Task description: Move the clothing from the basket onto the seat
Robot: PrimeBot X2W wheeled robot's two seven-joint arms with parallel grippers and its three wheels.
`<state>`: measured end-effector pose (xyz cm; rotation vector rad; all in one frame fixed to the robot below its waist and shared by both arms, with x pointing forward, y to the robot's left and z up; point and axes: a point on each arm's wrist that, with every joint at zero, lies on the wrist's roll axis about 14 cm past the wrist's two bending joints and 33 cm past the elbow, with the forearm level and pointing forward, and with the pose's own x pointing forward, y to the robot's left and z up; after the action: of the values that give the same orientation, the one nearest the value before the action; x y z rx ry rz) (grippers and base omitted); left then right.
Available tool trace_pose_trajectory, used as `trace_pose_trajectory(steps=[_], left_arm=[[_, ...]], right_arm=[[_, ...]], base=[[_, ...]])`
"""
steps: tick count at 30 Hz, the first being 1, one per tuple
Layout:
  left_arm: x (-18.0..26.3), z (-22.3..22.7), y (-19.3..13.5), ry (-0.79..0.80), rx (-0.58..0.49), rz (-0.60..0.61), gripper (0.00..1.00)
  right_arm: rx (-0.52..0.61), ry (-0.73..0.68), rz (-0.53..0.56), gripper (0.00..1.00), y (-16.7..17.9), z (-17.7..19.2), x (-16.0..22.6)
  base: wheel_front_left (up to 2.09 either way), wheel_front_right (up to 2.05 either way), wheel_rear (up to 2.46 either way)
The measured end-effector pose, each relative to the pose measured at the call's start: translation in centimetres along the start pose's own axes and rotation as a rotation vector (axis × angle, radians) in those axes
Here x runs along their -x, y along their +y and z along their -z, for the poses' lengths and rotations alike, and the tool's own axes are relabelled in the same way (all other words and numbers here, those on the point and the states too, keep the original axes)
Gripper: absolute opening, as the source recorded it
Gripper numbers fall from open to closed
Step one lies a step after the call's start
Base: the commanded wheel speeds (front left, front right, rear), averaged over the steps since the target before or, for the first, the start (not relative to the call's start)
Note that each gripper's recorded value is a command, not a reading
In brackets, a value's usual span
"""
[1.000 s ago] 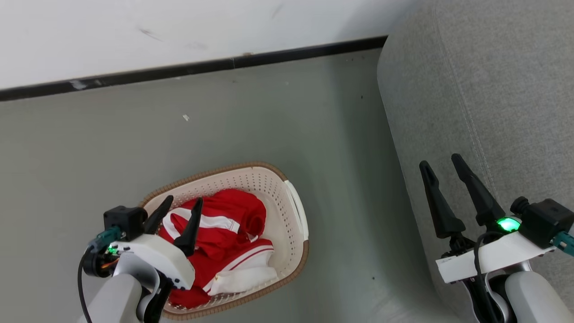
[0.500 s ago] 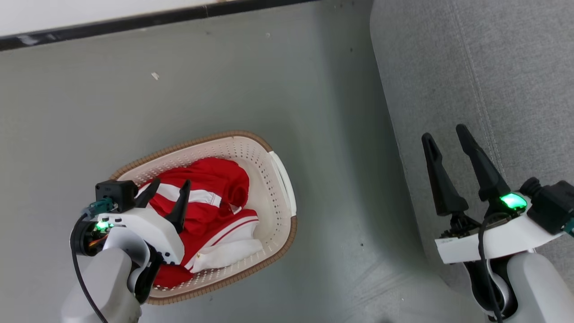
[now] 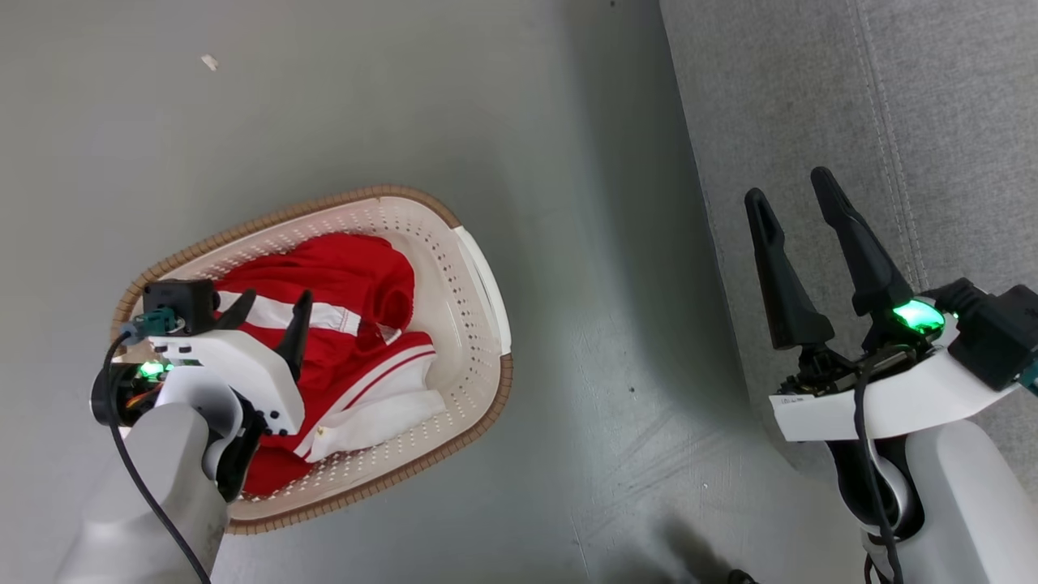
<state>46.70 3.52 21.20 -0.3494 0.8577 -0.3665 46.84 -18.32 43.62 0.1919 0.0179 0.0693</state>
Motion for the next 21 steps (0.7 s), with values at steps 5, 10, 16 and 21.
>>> trace_pose_trajectory(steps=[5,10,16,21], left_arm=[[-1.1,2.2,0.9,0.076,-0.005,-0.012,1.0],[-2.6,3.3,1.3,0.12,-0.019,-0.012,1.0],[-4.0,4.9,1.4,0.17,-0.039,-0.008,1.0],[-4.8,6.6,2.9,0.233,-0.097,-0.044,1.0]], right_arm=[[0.012,0.027,-0.002,1.0,-0.2,1.3,-0.4],[0.027,0.024,-0.02,1.0,0.0,1.7,-1.5],[0.042,0.042,-0.027,1.0,-0.1,2.9,-2.1],[0.048,0.056,-0.029,1.0,-0.2,3.8,-2.5]], base=[[0.0,0.0,0.0],[0.0,0.0,0.0],[0.0,0.0,0.0],[0.0,0.0,0.0]])
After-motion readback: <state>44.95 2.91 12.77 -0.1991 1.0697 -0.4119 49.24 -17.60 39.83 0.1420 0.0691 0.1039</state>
